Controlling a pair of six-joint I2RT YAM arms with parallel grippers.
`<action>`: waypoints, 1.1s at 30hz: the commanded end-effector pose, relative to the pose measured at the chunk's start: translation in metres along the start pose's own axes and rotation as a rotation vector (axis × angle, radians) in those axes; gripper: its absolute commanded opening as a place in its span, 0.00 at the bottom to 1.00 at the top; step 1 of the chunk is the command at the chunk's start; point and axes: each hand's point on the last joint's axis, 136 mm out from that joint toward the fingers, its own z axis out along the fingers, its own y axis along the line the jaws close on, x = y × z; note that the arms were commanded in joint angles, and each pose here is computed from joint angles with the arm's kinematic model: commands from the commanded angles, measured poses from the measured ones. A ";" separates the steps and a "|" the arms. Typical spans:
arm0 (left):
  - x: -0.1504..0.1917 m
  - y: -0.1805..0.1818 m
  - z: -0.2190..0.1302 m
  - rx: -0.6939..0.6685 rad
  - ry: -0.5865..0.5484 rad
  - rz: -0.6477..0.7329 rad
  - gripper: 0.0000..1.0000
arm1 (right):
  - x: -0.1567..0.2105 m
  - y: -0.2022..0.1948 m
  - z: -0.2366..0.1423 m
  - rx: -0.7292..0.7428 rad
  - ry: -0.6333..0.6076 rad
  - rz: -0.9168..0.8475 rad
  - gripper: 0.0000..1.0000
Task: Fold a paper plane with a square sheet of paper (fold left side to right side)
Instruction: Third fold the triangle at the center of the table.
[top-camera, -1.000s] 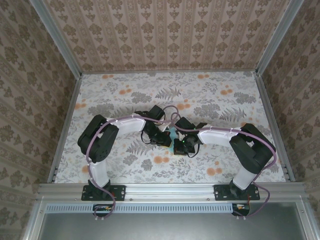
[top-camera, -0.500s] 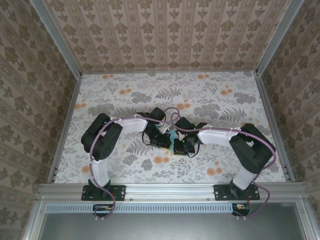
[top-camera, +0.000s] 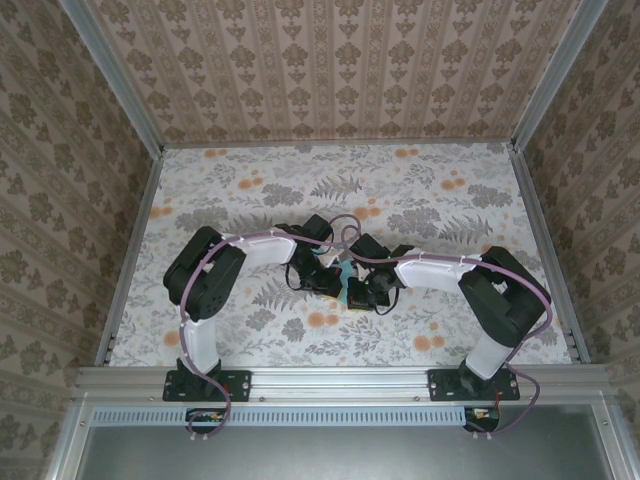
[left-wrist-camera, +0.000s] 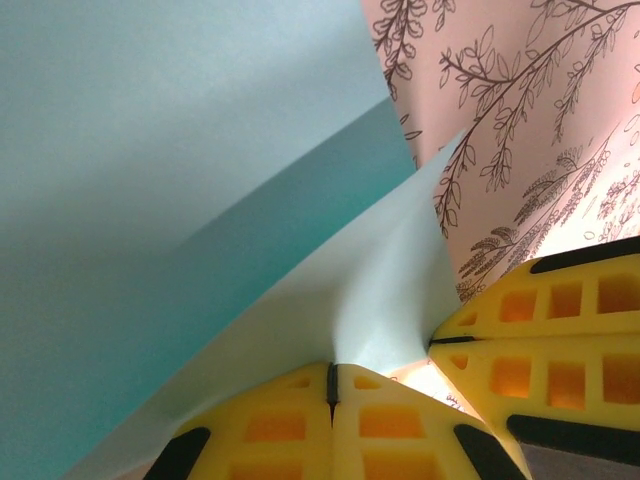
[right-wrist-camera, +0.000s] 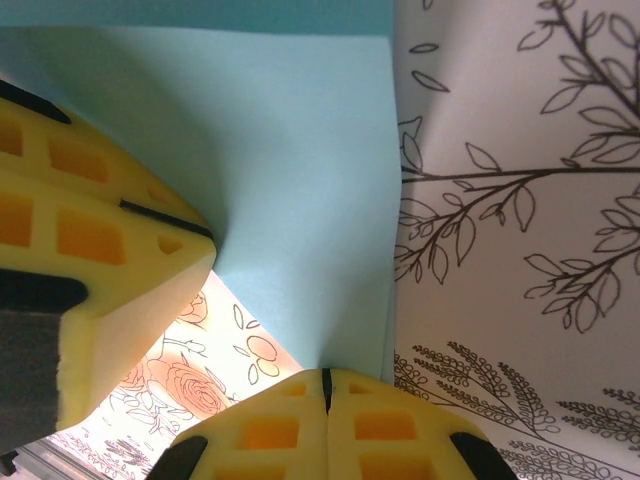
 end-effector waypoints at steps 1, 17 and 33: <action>0.001 0.037 -0.005 -0.145 0.000 -0.011 0.04 | 0.019 -0.040 0.011 0.157 0.066 0.043 0.00; 0.001 0.072 -0.043 -0.224 -0.031 -0.024 0.03 | 0.021 -0.041 0.009 0.160 0.070 0.047 0.00; -0.017 0.072 -0.090 -0.207 -0.153 -0.051 0.12 | -0.004 -0.002 -0.008 0.008 -0.044 -0.044 0.07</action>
